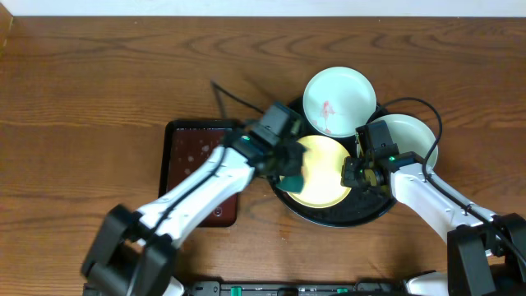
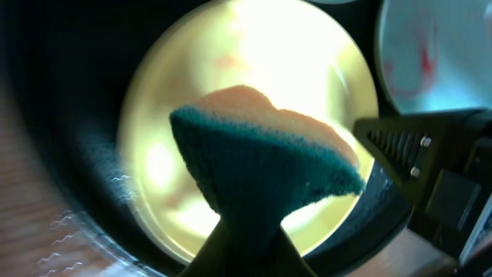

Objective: Clean dirty plates on tray and stack at the side

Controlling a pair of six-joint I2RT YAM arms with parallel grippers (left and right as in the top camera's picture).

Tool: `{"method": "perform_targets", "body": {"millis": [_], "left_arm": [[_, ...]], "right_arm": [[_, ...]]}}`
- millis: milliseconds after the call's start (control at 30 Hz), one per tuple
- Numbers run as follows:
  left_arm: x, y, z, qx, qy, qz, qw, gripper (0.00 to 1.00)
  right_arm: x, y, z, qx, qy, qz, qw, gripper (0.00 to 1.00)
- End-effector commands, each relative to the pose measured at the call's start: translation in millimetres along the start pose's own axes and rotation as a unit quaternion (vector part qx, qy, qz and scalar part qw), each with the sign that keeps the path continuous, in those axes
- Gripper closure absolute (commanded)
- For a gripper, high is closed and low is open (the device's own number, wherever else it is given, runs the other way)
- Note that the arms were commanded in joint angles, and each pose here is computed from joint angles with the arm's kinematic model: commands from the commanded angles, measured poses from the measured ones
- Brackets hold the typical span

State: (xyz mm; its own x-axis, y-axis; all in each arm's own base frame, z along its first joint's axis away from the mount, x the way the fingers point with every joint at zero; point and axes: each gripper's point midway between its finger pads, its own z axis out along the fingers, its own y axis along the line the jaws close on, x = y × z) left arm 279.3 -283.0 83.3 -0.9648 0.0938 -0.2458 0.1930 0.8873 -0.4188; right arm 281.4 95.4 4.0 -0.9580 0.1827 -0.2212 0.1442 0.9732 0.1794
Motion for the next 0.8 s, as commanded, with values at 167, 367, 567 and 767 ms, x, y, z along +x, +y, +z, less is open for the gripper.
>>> {"method": "perform_targets", "body": {"millis": [167, 367, 567, 767], "left_arm": [[10.0, -7.1, 67.9, -0.001, 0.032, -0.038, 0.999, 0.92], [25.0, 27.8, 92.0, -0.065, 0.059, -0.017, 0.996, 0.93], [31.0, 66.0, 72.9, -0.173, 0.064, 0.003, 0.983, 0.93], [27.2, 43.9, 76.0, -0.121, 0.068, -0.001, 0.99, 0.93]], "right_arm": [[9.4, -6.3, 1.2, 0.019, 0.01, -0.002, 1.0, 0.99], [13.9, -8.6, 0.9, 0.024, 0.019, -0.005, 1.0, 0.99], [18.6, -11.1, 0.6, 0.029, 0.029, -0.011, 0.999, 0.99], [18.3, -11.0, 0.6, 0.029, 0.028, -0.011, 0.999, 0.99]]}}
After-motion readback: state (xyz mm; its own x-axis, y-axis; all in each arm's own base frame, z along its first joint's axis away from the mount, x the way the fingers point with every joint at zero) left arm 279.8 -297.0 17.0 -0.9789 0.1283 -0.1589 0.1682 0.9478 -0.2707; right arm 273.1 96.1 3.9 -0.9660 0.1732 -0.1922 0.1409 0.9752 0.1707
